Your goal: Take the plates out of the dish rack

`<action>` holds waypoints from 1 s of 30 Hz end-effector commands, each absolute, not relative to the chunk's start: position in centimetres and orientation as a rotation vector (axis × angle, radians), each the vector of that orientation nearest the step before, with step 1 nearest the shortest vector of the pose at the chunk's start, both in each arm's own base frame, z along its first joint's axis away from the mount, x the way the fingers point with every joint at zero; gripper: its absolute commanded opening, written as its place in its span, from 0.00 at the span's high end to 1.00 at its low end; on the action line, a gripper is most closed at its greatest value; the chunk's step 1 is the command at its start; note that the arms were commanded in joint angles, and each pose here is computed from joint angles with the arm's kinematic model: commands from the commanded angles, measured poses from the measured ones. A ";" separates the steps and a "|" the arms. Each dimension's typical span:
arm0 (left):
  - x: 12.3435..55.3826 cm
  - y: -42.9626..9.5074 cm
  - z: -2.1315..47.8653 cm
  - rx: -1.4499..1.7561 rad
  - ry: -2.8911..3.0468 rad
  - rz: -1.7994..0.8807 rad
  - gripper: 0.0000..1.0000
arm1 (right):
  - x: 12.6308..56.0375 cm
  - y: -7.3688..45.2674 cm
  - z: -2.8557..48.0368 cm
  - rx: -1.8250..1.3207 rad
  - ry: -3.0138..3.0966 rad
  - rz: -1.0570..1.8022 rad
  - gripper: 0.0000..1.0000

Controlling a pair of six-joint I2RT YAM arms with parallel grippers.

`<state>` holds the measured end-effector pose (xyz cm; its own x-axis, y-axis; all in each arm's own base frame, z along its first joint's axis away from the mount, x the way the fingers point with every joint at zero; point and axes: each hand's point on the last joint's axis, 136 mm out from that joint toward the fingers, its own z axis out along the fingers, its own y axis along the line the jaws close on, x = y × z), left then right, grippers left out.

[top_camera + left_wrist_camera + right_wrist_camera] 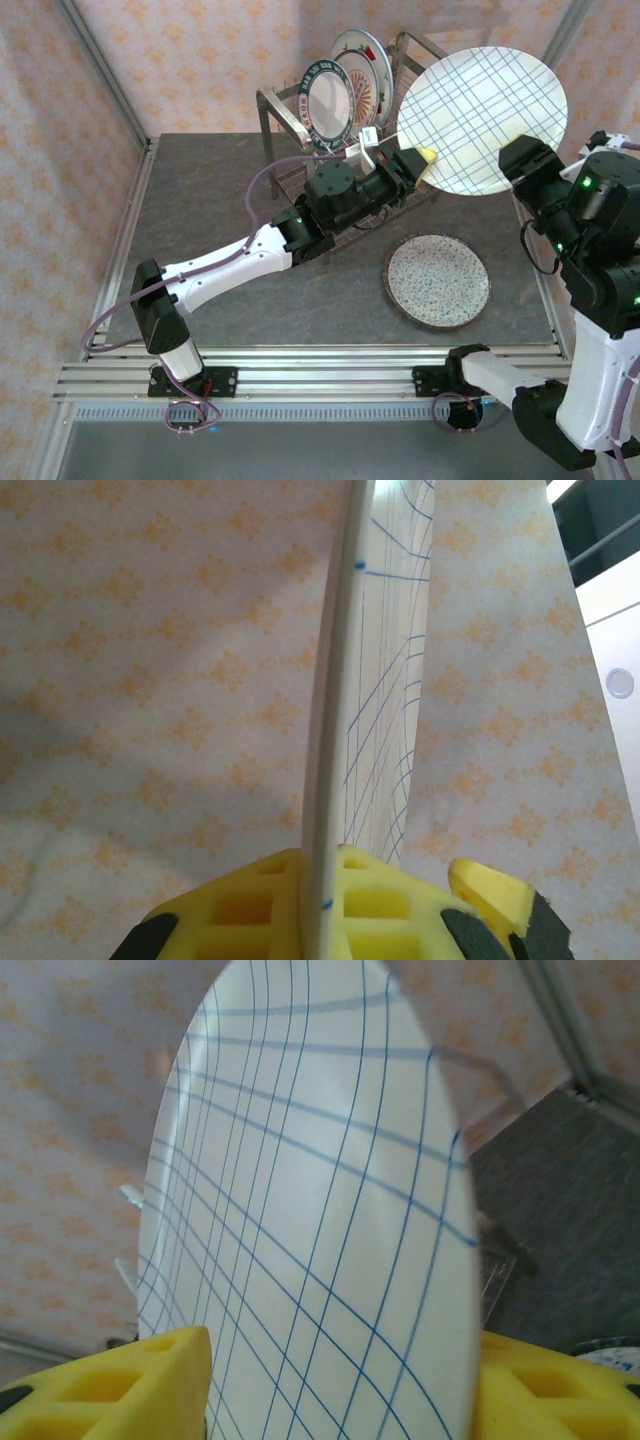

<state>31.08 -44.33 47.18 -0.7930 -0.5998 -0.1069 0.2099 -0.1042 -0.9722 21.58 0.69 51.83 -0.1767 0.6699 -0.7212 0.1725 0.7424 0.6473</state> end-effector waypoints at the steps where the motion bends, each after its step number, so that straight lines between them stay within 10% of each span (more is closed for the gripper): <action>1: 30.0 -42.1 51.5 -0.364 1.486 -1.987 1.00 | 19.4 -2.1 52.6 0.682 1.698 0.313 0.38; 14: 29.1 -43.1 48.4 -0.237 1.636 -1.846 1.00 | 17.8 -1.2 58.2 0.386 1.581 0.248 0.37; 30: 27.3 -45.8 36.8 -0.159 1.865 -1.751 1.00 | 19.7 2.7 52.7 0.210 1.855 0.333 0.40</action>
